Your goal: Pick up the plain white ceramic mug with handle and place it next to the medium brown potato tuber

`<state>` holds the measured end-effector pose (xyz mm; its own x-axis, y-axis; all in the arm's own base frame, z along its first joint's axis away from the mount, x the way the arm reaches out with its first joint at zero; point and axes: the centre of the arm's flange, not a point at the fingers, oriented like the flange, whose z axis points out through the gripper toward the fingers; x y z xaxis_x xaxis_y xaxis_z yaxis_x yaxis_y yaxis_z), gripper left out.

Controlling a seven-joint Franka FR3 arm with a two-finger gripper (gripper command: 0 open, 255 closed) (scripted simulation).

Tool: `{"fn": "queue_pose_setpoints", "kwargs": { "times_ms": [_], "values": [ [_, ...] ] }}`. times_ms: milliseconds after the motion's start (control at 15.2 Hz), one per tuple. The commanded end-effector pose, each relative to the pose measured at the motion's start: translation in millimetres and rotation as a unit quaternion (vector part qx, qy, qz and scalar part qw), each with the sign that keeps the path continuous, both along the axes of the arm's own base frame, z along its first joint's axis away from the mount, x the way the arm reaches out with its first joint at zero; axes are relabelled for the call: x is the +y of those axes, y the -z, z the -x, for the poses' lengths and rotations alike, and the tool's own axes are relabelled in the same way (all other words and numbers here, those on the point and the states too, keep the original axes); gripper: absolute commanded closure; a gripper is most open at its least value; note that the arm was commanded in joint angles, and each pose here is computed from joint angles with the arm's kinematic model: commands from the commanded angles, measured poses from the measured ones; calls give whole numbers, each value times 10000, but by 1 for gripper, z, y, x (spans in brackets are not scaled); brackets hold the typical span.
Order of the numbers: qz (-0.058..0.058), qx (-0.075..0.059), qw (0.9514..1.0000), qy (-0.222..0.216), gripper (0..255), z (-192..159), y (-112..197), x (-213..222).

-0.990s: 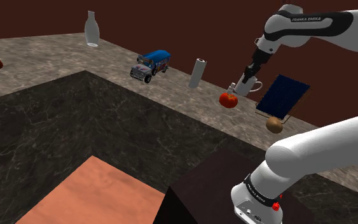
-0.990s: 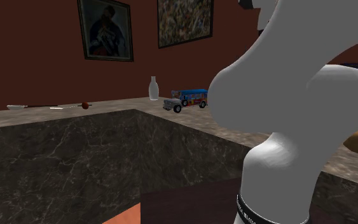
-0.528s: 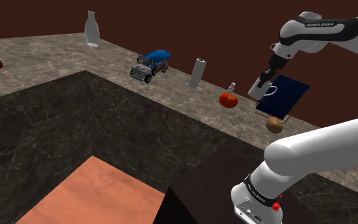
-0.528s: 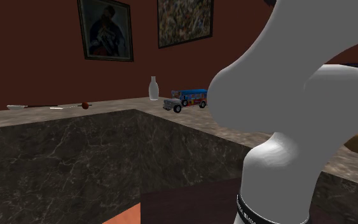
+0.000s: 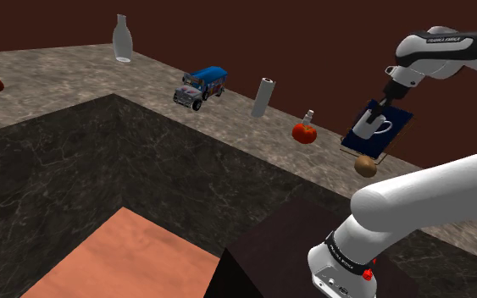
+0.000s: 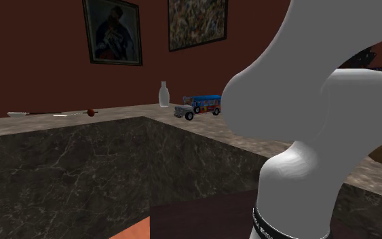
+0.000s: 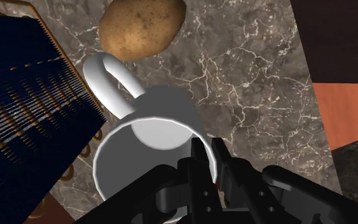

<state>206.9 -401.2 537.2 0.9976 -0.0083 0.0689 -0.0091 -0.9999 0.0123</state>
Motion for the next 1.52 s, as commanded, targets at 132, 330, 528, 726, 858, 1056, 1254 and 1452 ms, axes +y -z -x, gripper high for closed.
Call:
{"fn": "queue_pose_setpoints", "kwargs": {
  "times_ms": [132, 330, 528, 726, 858, 1056, 1254, 1452],
  "values": [
    [3, 2, 10000, -10, 255, 36, -1, -37],
    [3, 2, 10000, -10, 255, 63, -1, -66],
    [3, 2, 10000, -10, 255, 91, -1, -95],
    [3, 2, 10000, -10, 255, 118, -1, -123],
    [3, 2, 10000, -10, 255, 136, -1, -142],
    [3, 1, 10000, -11, 255, 164, -1, -171],
    [3, 2, 10000, -10, 255, 194, -1, -203],
    [3, 2, 10000, -10, 255, 194, 14, -203]
  ]
}}
